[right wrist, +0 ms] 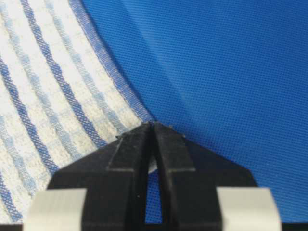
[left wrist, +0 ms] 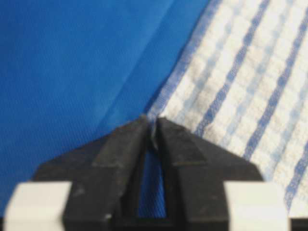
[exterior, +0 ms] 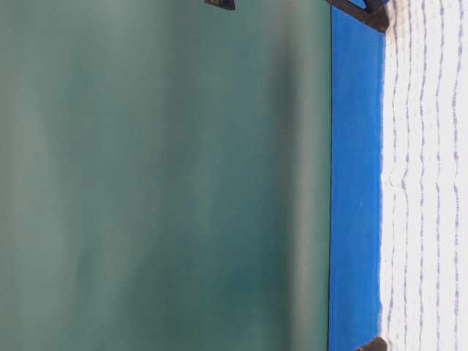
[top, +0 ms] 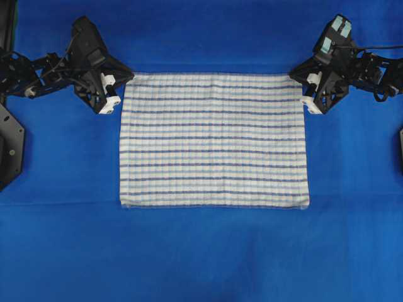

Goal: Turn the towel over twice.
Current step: 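Move both grippers to the far corners of the striped towel, then pinch the far towel corners with both grippers and lift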

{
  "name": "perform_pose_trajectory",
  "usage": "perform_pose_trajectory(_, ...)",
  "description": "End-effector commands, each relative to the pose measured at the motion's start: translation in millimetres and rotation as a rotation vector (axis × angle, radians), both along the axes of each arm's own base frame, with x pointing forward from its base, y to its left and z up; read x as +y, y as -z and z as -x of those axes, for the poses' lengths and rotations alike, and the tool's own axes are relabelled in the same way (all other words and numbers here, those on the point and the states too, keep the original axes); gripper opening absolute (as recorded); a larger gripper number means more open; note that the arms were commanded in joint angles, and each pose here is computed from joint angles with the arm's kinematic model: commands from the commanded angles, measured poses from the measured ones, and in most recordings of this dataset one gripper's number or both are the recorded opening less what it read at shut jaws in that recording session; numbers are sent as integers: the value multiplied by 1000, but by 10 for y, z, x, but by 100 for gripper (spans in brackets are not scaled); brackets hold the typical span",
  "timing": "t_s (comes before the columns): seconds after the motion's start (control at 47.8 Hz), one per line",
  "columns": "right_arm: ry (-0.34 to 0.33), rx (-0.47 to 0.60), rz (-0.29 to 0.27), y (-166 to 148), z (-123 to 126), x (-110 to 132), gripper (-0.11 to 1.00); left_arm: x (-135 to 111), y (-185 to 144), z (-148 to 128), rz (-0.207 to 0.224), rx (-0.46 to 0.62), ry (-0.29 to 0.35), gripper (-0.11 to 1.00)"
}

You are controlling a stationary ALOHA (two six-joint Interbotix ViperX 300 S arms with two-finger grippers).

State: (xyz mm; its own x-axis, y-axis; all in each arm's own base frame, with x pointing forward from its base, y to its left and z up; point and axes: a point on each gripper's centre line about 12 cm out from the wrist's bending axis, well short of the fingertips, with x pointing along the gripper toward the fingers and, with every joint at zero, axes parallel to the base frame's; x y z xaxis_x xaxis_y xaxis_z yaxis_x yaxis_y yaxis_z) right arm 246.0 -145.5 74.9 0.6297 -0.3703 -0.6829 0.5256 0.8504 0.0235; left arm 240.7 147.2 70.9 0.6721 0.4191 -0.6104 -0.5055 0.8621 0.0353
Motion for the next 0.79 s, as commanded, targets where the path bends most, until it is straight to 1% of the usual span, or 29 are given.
perform_pose_trajectory(0.0, 2, -10, 8, -31, -15, -23, 6, 21, -20, -7, -1, -1, -5, 4)
perform_pose_trajectory(0.188, 1, -9, 9, -34, -14, -23, 6, 12, -19, 7, 1, 3, -5, 4)
perform_pose_trajectory(0.439, 4, -36, 21, -115, -41, -39, 6, 31, -204, -24, -26, -42, -5, 4)
perform_pose_trajectory(0.586, 17, -83, 50, -279, -41, -81, 6, 90, -442, -61, -60, -96, -15, 4)
perform_pose_trajectory(0.774, 65, -107, 74, -478, 28, -220, 6, 168, -782, -87, -137, -136, -4, 4)
